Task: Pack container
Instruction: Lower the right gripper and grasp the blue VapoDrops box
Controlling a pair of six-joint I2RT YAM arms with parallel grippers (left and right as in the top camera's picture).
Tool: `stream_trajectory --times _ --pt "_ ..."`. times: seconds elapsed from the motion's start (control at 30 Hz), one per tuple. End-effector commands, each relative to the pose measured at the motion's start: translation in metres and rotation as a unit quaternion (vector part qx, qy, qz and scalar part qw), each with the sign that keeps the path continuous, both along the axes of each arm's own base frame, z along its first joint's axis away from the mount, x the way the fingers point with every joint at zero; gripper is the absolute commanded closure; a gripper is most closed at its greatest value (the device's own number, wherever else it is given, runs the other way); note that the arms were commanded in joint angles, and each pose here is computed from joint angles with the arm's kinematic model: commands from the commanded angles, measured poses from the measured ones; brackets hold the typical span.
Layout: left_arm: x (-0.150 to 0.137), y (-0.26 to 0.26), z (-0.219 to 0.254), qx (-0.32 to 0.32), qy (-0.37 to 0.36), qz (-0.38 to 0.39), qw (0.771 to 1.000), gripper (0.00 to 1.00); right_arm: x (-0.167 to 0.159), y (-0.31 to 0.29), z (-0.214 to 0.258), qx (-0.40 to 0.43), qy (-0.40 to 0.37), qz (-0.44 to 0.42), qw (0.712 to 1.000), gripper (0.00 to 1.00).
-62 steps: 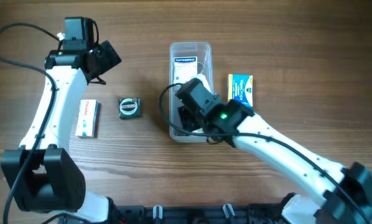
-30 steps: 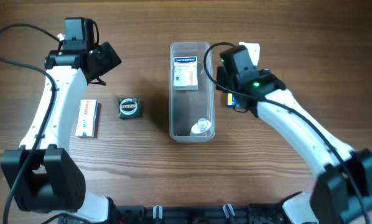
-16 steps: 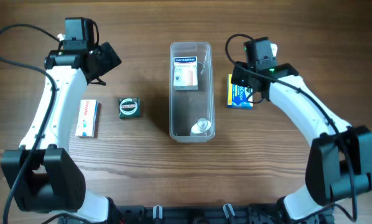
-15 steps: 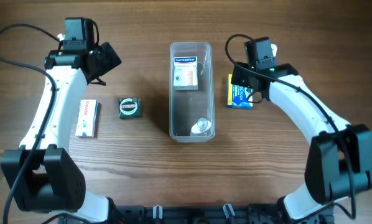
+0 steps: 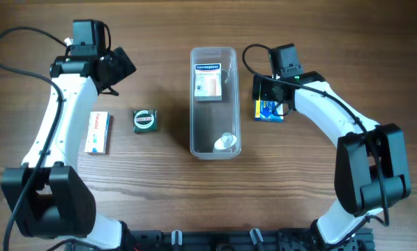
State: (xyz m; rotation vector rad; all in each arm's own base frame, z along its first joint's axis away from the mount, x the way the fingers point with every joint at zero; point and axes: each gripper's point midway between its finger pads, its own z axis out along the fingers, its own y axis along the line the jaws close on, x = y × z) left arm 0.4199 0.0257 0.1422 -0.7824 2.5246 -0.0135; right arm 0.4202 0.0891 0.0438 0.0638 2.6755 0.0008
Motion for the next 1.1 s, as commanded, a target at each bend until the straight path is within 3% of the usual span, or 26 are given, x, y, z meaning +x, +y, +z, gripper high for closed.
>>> stream_trajectory --times 0.0,0.83,1.07 --pt "0.001 0.001 0.011 -0.006 -0.014 0.007 1.0 0.0 -0.005 0.01 -0.015 0.012 0.017 0.032 0.999 0.0" --pt "0.0 0.001 0.01 -0.006 -0.012 0.007 1.0 0.0 -0.015 0.005 -0.049 0.006 0.059 0.004 0.998 0.01" --pt "0.0 0.001 0.01 -0.006 -0.012 0.007 1.0 0.0 -0.018 0.004 -0.049 0.004 0.065 0.004 0.998 0.16"
